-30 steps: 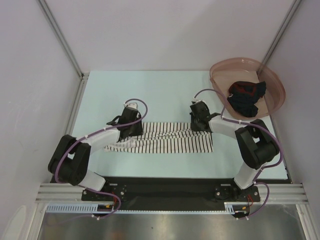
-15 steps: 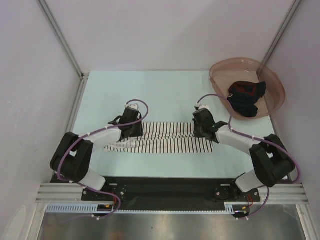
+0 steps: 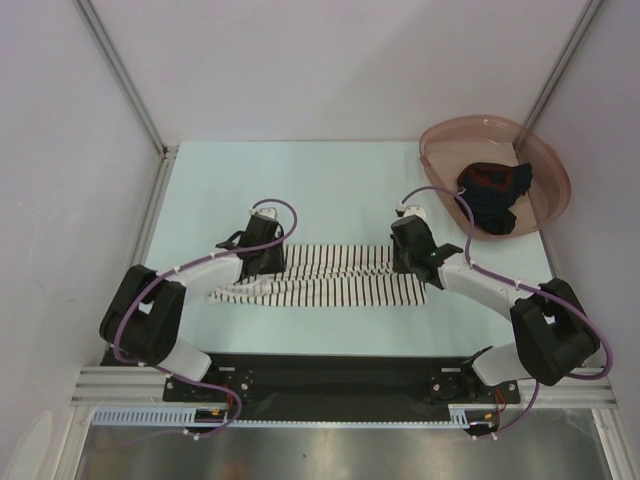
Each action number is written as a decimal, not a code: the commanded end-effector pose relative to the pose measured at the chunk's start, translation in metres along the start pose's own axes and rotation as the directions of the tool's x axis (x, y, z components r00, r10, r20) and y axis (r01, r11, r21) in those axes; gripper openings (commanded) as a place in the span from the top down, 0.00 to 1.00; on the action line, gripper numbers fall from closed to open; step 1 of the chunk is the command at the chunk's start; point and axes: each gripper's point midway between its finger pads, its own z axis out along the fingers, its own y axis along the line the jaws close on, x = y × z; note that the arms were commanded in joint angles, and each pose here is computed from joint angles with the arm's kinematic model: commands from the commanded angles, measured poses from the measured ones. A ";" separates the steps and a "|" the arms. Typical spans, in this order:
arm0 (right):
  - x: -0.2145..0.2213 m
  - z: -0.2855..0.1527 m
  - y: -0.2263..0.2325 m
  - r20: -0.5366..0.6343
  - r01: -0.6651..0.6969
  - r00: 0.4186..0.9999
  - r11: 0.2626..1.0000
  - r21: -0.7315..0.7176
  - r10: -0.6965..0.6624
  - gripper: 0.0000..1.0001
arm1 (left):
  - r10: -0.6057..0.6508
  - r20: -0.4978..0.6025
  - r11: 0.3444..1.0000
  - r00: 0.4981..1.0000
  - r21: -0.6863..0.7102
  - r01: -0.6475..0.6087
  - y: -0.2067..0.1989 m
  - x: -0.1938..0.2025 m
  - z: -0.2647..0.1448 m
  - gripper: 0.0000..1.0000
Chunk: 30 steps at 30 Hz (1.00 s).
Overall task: Fold and stack the tank tops
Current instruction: Fold the tank top
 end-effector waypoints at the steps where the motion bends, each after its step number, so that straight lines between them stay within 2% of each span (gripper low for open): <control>1: -0.038 0.002 0.005 0.070 0.003 0.998 1.000 0.014 -0.004 0.85 | 0.023 0.083 0.999 0.996 0.023 -0.025 -0.014 -0.030 -0.017 0.61; 5: -0.057 0.015 0.000 0.061 -0.001 0.998 0.999 0.037 -0.001 0.84 | 0.029 0.080 0.999 0.996 0.026 -0.031 -0.018 -0.031 -0.018 0.62; 10: -0.042 0.032 -0.015 -0.008 -0.018 1.000 0.998 0.065 0.018 0.85 | 0.046 0.080 0.998 0.996 0.036 -0.049 -0.027 -0.030 -0.018 0.62; 15: -0.023 0.022 -0.024 -0.013 -0.034 0.999 0.997 0.067 0.035 0.86 | 0.102 0.100 0.994 0.990 0.014 -0.104 -0.043 -0.038 -0.023 0.63; 21: -0.015 -0.001 -0.026 0.009 -0.055 0.998 0.998 0.035 0.055 0.85 | 0.158 0.106 0.983 0.982 0.083 -0.167 -0.094 -0.044 -0.020 0.62; 26: -0.001 0.001 -0.026 -0.020 -0.074 0.997 0.997 0.008 0.074 0.84 | 0.219 0.084 0.962 0.972 0.146 -0.229 -0.146 -0.038 -0.004 0.63; 27: 0.001 0.001 -0.023 -0.026 -0.079 0.997 0.997 -0.005 0.078 0.84 | 0.218 0.097 0.957 0.971 0.175 -0.232 -0.161 -0.045 -0.005 0.64; 30: 0.007 0.007 -0.019 -0.061 -0.110 0.992 0.993 -0.039 0.108 0.84 | 0.225 0.065 0.939 0.972 0.250 -0.235 -0.190 -0.034 0.003 0.65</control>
